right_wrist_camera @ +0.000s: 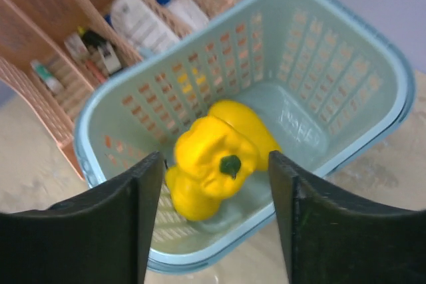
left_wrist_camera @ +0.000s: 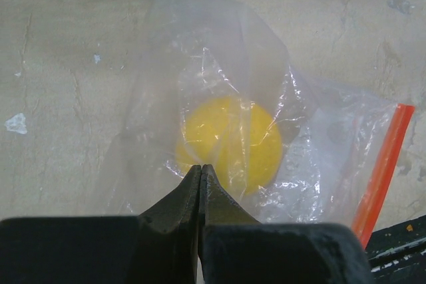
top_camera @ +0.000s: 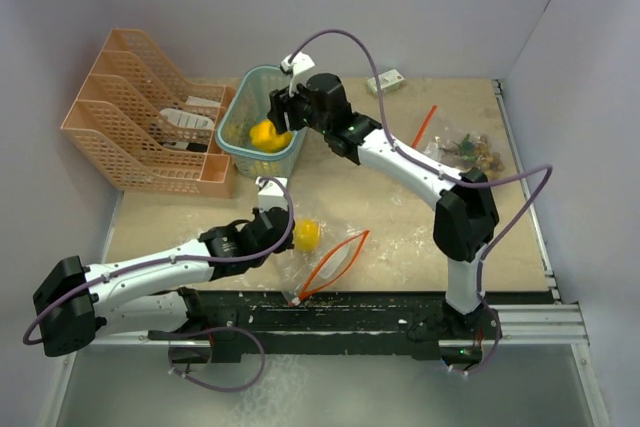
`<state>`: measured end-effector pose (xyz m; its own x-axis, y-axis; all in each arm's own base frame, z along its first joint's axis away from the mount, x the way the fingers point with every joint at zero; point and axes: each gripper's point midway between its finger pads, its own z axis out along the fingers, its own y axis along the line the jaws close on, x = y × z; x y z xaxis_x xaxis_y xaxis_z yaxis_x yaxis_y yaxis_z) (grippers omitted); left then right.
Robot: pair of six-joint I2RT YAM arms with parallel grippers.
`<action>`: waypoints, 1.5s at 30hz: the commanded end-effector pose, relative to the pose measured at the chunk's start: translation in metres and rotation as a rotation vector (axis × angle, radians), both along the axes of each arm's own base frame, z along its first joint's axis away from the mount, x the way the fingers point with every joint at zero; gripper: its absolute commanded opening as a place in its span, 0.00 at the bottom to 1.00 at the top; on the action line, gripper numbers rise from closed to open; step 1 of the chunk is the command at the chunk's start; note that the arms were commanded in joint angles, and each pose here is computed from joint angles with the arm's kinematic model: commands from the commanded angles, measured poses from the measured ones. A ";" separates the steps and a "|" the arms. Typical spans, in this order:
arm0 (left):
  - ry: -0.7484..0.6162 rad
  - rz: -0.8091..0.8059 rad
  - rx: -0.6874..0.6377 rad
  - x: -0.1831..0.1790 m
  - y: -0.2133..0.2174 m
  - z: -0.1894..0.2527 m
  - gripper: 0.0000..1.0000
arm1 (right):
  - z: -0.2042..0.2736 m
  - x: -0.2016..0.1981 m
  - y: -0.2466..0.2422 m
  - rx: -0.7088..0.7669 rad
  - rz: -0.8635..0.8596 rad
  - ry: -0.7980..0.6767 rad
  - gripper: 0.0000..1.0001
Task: Open the zip-top bag and remove the fake food
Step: Place the fake vegetable in the bin, then pick up the fake fruit from the zipper food storage bag.
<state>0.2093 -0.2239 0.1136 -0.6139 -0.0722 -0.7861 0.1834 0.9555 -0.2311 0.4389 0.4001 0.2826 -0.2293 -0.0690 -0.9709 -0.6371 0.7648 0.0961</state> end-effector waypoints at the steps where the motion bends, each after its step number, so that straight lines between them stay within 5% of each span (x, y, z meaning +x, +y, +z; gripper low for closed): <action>1: -0.018 0.035 -0.004 0.003 0.007 0.014 0.00 | 0.029 -0.012 -0.010 0.050 0.009 -0.038 0.70; 7: -0.038 0.044 -0.001 0.006 0.008 0.016 0.00 | 0.041 -0.077 -0.065 0.144 0.006 -0.078 0.60; 17: -0.036 -0.013 0.016 0.027 -0.030 0.015 0.00 | -0.065 -0.197 -0.129 0.328 0.089 0.156 0.18; 21: -0.028 -0.018 0.021 0.036 -0.037 0.017 0.00 | -0.088 -0.234 -0.138 0.409 0.161 0.220 0.10; 30: 0.015 -0.007 -0.027 0.053 -0.037 0.022 0.00 | -0.132 -0.254 -0.141 0.389 0.195 0.315 0.05; 45: 0.036 -0.011 -0.040 0.051 -0.039 0.019 0.00 | -0.182 -0.233 -0.132 0.293 0.128 0.382 0.03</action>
<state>0.2525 -0.2525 0.1137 -0.6703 -0.0585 -0.7398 0.1710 0.9579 -0.2307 0.1912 0.2597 0.0857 -0.6354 0.1071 -0.7647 -0.5742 0.5966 0.5607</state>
